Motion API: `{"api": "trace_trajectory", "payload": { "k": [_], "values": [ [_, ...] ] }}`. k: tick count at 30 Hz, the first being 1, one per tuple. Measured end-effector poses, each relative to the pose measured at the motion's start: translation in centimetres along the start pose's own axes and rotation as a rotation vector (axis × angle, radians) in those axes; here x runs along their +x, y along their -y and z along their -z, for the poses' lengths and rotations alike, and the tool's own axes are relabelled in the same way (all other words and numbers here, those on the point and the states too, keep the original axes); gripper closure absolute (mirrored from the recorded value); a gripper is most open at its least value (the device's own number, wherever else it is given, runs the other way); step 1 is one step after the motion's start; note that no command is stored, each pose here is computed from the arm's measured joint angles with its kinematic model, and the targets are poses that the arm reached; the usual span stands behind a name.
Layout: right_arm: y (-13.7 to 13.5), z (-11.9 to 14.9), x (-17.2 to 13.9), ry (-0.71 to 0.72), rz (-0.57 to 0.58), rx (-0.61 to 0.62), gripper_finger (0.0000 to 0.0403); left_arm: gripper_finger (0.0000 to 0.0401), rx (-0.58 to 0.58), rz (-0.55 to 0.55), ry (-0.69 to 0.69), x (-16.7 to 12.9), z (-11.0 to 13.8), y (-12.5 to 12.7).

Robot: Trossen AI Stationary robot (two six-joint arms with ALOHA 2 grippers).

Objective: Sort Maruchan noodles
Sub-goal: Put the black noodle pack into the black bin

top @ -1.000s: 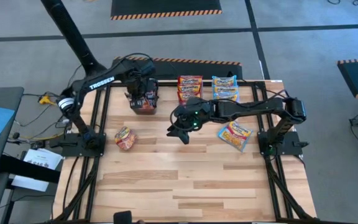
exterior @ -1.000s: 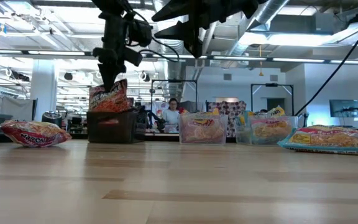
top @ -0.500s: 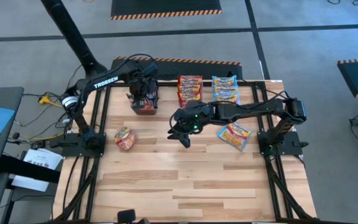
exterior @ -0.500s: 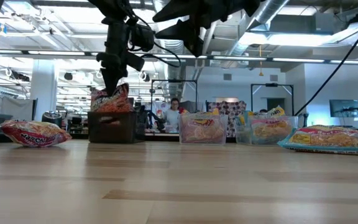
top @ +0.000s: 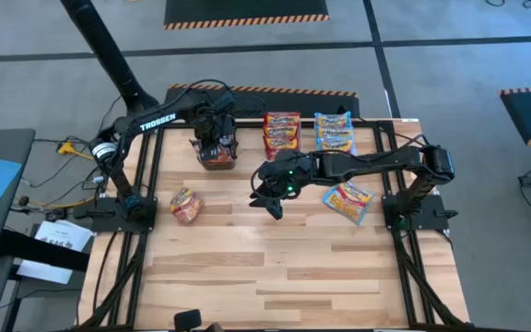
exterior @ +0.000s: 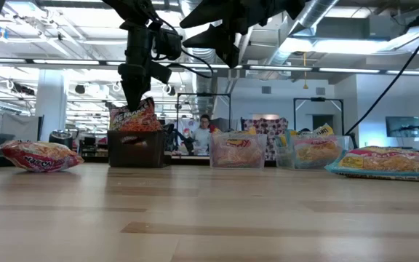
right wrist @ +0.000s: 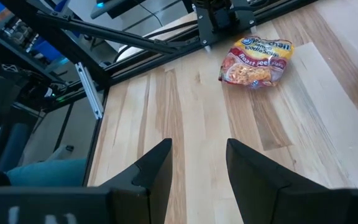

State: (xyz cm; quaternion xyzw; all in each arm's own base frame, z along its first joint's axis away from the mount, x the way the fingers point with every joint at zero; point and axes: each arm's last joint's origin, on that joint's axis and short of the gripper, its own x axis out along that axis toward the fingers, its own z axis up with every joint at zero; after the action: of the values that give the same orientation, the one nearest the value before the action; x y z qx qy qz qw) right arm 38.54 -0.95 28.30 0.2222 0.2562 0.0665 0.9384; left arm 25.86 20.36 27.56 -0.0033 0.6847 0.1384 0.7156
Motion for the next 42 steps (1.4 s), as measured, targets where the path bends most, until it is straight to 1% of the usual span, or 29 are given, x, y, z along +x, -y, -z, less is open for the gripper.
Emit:
{"api": "trace_trajectory", "payload": {
  "k": [3,6,18,20,23,29,31,33,36,40,42],
  "values": [
    [0.0,0.0,0.0,0.000,0.000,0.000,0.0227,0.0290,-0.017,-0.012,-0.007,0.0,0.0,0.0],
    [0.0,0.0,0.0,0.000,0.000,0.000,0.0227,0.0278,-0.040,-0.046,-0.023,0.0,0.0,0.1],
    [0.1,0.0,0.0,0.005,0.019,0.000,0.0227,0.0276,-0.060,-0.041,-0.025,-0.2,0.0,0.1],
    [0.1,0.0,0.0,0.002,0.023,0.001,0.0227,0.0275,-0.068,-0.039,-0.022,-0.7,0.0,0.0],
    [0.1,0.0,0.0,-0.001,0.024,0.000,0.0227,0.0275,-0.077,-0.005,0.007,-1.8,-0.2,-0.1],
    [0.1,0.1,0.0,-0.004,0.025,0.001,0.0227,0.0275,-0.111,0.030,0.090,-4.2,-0.6,-0.5],
    [0.1,0.1,0.0,-0.005,0.025,0.003,0.0227,0.0275,-0.128,0.082,0.124,-4.7,-0.8,-0.4],
    [0.0,0.1,0.0,-0.008,0.025,0.004,0.0227,0.0275,-0.131,0.168,0.154,-5.1,-0.8,-0.1],
    [0.0,0.4,0.0,-0.026,0.028,0.005,0.0227,0.0275,-0.111,0.269,0.189,-5.4,-1.1,0.8],
    [-0.2,0.6,0.1,-0.047,0.030,0.006,0.0227,0.0275,-0.065,0.317,0.206,-5.3,-1.8,2.3],
    [-0.3,0.8,0.1,-0.061,0.031,-0.002,0.0227,0.0275,-0.042,0.329,0.187,-4.8,-2.0,3.2]
  ]
}}
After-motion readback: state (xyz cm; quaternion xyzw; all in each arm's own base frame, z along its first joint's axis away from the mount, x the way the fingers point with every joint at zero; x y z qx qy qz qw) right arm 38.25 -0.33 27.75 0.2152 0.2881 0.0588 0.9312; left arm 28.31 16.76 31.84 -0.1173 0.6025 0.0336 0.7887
